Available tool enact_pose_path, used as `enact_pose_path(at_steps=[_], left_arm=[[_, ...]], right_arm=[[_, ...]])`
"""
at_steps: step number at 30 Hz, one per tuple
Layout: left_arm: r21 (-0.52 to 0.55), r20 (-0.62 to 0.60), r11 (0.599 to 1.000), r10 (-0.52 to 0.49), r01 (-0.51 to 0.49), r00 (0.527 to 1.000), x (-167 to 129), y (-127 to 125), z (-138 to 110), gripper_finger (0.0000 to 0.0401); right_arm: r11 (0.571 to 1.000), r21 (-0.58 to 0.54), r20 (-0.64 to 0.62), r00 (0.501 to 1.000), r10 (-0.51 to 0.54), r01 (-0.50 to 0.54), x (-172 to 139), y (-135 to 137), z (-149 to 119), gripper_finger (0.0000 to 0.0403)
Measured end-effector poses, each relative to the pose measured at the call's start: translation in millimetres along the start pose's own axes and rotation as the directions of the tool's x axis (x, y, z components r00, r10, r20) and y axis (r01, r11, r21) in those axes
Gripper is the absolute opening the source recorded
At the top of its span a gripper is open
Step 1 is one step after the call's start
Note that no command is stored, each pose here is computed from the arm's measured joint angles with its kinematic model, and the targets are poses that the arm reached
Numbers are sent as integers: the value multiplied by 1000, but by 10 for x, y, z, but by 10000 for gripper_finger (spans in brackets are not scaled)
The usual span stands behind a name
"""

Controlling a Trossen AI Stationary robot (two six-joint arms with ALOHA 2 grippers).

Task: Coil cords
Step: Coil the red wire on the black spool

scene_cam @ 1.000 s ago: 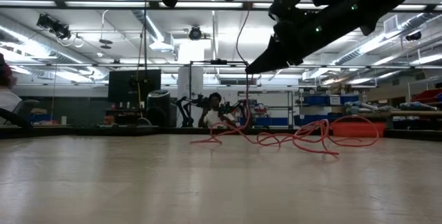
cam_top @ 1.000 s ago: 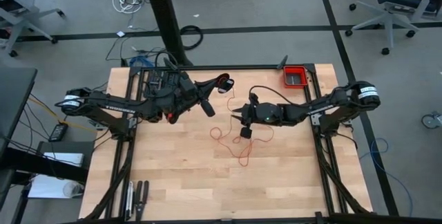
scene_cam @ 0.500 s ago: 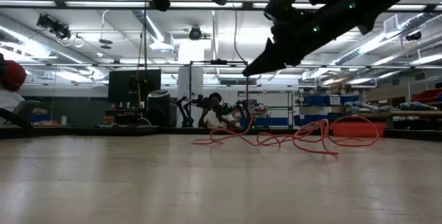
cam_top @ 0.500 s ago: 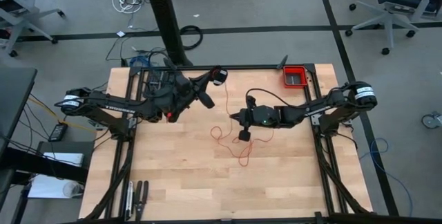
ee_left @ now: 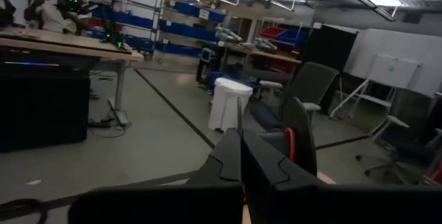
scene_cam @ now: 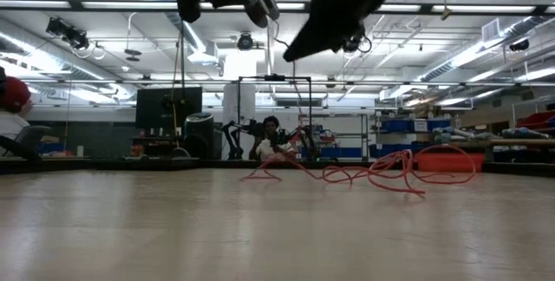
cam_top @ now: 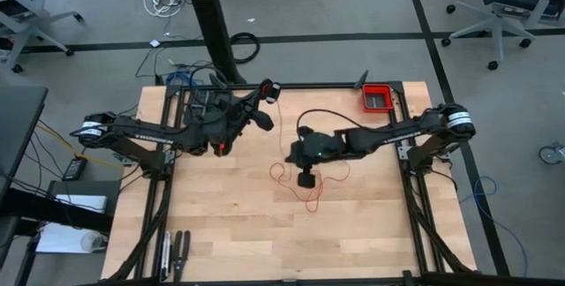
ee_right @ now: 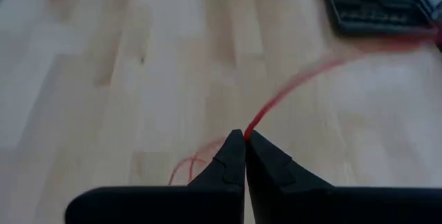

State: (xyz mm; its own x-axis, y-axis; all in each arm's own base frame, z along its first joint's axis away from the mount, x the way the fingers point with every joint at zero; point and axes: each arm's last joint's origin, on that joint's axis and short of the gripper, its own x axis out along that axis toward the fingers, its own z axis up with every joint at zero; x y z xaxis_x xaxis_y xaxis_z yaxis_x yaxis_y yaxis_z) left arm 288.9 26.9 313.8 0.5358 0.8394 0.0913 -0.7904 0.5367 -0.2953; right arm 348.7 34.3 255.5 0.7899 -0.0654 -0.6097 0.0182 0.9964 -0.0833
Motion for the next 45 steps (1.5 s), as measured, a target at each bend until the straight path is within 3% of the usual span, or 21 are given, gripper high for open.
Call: enact_pose_path(at_steps=[6,13,21,29,37,45], left_arm=[[20,-35,1000,24,-24,999,35,41,-55,1],[41,-88,998,41,-38,995,32,65,-136,1],[38,-185,995,-83,91,979,63,6,-328,1],[42,-258,966,-236,255,937,61,-39,-387,1],[4,-308,903,-408,430,860,39,-90,-393,1],[-1,-347,901,-408,434,845,29,-79,-430,1]], right_arm=[[986,-166,25,999,32,-28,-66,187,201,0],[972,-205,13,992,122,-117,-103,86,336,0],[920,-316,-8,971,240,-230,-169,-73,439,0],[899,-354,-88,967,241,-257,-196,-187,395,0],[875,-475,-78,995,64,-94,-218,-165,415,0],[821,-555,-4,987,-159,130,-248,-57,482,0]])
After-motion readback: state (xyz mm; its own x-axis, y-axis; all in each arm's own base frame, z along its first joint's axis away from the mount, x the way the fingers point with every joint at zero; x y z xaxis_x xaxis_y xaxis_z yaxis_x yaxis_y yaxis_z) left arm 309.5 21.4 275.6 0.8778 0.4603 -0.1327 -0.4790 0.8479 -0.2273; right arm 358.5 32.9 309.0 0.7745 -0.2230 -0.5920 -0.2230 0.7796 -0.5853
